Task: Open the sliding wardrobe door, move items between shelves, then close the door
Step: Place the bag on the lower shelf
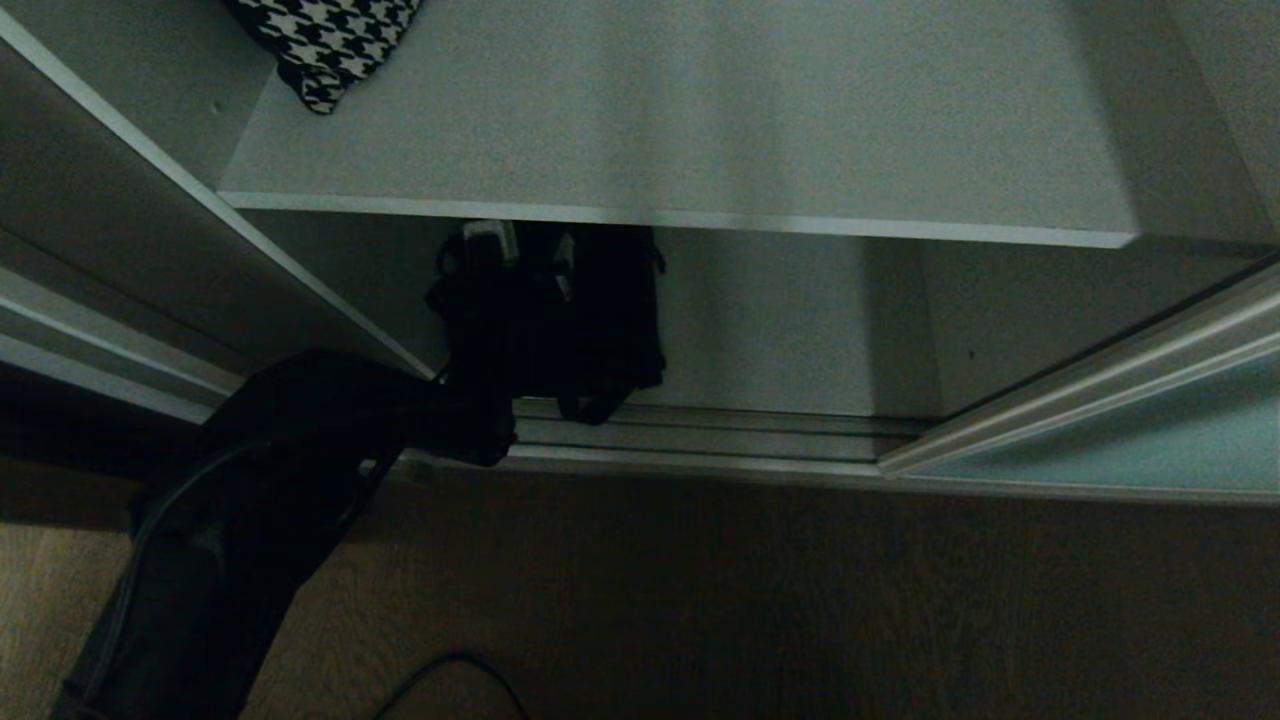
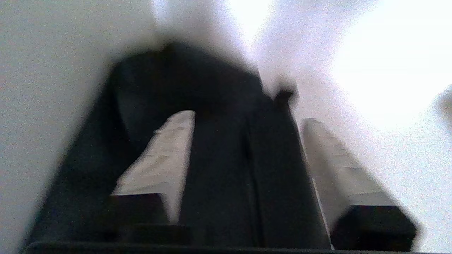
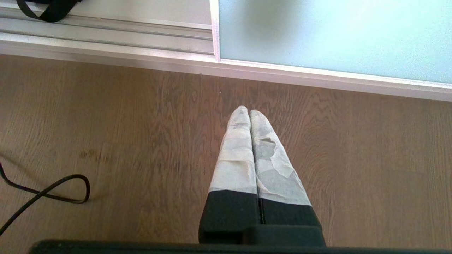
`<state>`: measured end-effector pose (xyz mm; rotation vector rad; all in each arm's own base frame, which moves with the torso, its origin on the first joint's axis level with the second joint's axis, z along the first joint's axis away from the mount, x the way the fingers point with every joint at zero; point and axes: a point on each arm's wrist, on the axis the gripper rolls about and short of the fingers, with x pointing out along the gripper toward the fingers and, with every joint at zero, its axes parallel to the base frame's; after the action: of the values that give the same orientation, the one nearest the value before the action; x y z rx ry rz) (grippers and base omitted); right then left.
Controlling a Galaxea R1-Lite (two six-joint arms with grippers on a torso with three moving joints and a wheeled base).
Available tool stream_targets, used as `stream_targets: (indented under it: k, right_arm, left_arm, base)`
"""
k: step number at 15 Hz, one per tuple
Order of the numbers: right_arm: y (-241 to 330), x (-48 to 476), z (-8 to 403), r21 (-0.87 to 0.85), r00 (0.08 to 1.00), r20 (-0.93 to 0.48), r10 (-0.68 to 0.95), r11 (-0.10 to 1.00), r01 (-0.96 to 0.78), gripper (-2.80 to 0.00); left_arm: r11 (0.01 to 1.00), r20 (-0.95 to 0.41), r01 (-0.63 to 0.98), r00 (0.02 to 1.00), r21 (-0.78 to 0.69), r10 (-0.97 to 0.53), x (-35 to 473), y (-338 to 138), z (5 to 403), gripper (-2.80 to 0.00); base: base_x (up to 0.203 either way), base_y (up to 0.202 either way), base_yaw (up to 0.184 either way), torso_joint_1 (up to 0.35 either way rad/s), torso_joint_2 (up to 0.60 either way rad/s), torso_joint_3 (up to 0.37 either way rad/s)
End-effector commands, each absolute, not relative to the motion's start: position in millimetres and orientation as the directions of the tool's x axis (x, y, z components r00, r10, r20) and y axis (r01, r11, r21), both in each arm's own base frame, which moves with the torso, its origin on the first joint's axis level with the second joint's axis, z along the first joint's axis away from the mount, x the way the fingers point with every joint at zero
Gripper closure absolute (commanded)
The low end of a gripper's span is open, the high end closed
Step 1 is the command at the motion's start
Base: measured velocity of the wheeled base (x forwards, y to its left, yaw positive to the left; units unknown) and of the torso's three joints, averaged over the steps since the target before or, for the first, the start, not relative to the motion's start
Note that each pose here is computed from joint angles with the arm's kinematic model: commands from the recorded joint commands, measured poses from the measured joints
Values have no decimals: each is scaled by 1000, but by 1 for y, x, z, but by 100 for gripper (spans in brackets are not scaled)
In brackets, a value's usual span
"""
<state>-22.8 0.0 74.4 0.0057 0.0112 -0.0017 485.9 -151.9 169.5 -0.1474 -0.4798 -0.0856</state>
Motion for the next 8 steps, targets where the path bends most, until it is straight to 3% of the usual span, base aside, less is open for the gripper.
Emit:
stream_targets:
  k: [1, 4, 8]
  right_arm:
    - [0, -23, 74, 6, 1000, -12, -2, 1000, 2, 0]
    - [0, -23, 74, 6, 1000, -11, -2, 1000, 2, 0]
    - [0, -23, 74, 6, 1000, -11, -2, 1000, 2, 0]
  left_arm:
    - [986, 392, 124, 917, -108, -73, 471, -156, 176, 0]
    - [986, 203, 128, 974, -104, -105, 444, -155, 163, 0]
    - [989, 155, 99, 985, -106, -82, 385, -135, 195, 0]
  base:
    - [0, 0, 0, 0, 0, 0]
    - [0, 0, 0, 0, 0, 0]
    - [0, 0, 0, 0, 0, 0]
